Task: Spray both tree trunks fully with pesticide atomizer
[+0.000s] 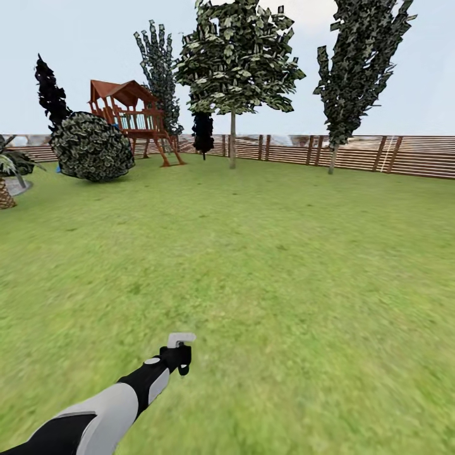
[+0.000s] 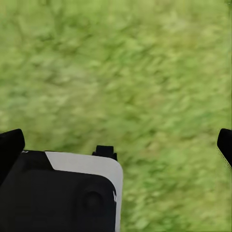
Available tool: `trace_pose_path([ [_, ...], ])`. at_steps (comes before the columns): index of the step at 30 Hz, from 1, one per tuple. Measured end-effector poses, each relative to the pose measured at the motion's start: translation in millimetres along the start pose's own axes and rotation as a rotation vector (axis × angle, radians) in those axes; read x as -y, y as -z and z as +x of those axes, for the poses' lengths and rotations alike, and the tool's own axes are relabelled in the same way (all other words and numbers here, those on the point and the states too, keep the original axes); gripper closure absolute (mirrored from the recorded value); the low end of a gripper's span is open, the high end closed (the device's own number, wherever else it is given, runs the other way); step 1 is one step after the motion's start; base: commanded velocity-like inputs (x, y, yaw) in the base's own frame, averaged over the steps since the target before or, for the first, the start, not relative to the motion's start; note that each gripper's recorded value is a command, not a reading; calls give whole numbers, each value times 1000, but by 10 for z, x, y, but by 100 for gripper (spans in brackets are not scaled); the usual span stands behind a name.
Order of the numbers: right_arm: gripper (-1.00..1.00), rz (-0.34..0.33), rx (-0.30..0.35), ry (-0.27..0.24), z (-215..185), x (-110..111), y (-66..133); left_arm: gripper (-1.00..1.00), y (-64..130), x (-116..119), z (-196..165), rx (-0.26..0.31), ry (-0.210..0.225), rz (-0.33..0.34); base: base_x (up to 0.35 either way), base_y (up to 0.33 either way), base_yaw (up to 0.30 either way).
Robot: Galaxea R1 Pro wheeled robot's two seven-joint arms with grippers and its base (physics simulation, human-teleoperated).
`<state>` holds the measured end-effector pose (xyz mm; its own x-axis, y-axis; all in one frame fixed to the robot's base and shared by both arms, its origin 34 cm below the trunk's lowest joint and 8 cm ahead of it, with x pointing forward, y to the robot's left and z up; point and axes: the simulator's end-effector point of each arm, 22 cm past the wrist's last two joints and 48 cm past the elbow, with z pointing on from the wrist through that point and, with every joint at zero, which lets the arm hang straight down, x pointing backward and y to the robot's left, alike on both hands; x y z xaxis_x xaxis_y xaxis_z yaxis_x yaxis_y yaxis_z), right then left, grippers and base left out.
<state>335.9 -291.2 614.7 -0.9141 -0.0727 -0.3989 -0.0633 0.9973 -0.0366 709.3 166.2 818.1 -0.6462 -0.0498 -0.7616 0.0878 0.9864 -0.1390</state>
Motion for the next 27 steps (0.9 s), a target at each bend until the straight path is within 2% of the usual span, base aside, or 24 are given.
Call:
trace_pose_path([
  [27, -100, 0, 0, 0, -2, 0, 0, 100, -1, 11, 0, 0, 0, 1, 350, 0, 0],
])
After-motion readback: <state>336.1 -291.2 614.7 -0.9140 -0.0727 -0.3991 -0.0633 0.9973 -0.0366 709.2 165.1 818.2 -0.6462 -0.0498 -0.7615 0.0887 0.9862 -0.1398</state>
